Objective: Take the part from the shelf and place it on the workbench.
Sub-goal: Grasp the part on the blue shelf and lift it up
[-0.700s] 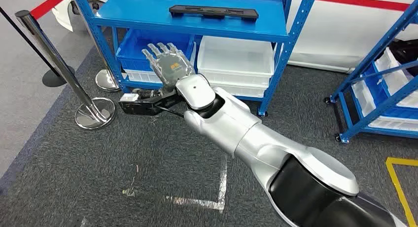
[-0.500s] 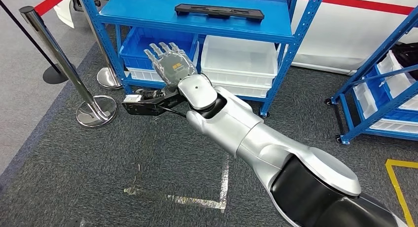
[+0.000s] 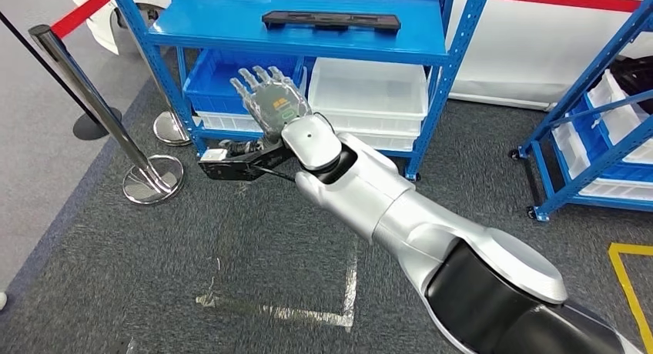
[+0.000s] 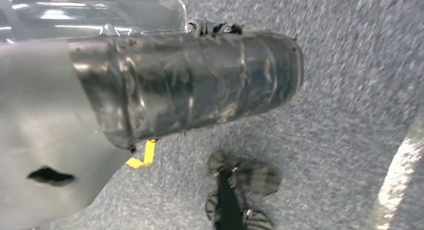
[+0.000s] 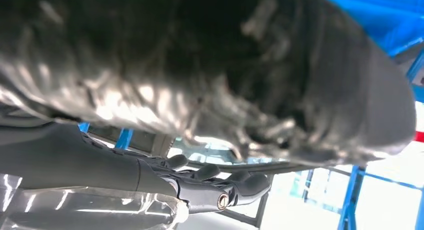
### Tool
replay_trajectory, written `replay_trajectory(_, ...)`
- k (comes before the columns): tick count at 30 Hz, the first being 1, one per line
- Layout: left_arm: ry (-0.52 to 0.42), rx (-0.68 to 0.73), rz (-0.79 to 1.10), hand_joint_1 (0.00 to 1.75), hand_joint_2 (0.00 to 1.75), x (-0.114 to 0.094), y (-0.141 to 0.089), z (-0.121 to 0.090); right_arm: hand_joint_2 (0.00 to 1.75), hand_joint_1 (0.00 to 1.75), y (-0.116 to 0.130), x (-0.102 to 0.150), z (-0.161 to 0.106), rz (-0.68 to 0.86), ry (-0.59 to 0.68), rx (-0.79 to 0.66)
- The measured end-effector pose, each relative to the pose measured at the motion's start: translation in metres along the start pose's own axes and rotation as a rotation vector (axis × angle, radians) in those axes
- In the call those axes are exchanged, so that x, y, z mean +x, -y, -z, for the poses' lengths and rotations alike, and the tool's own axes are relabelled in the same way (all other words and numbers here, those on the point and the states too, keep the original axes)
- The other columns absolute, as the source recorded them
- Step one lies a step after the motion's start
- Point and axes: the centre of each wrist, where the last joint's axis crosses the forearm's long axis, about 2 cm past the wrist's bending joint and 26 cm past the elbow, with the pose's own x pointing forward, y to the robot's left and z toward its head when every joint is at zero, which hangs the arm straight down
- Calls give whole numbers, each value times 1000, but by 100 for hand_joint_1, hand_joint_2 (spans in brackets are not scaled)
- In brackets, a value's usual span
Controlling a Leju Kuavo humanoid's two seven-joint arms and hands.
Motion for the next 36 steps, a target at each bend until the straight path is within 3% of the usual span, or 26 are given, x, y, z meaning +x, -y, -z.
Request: replay_trajectory(36, 34, 50, 31, 0, 0, 0, -7, 1, 0, 0, -17, -5, -4, -19, 4, 37)
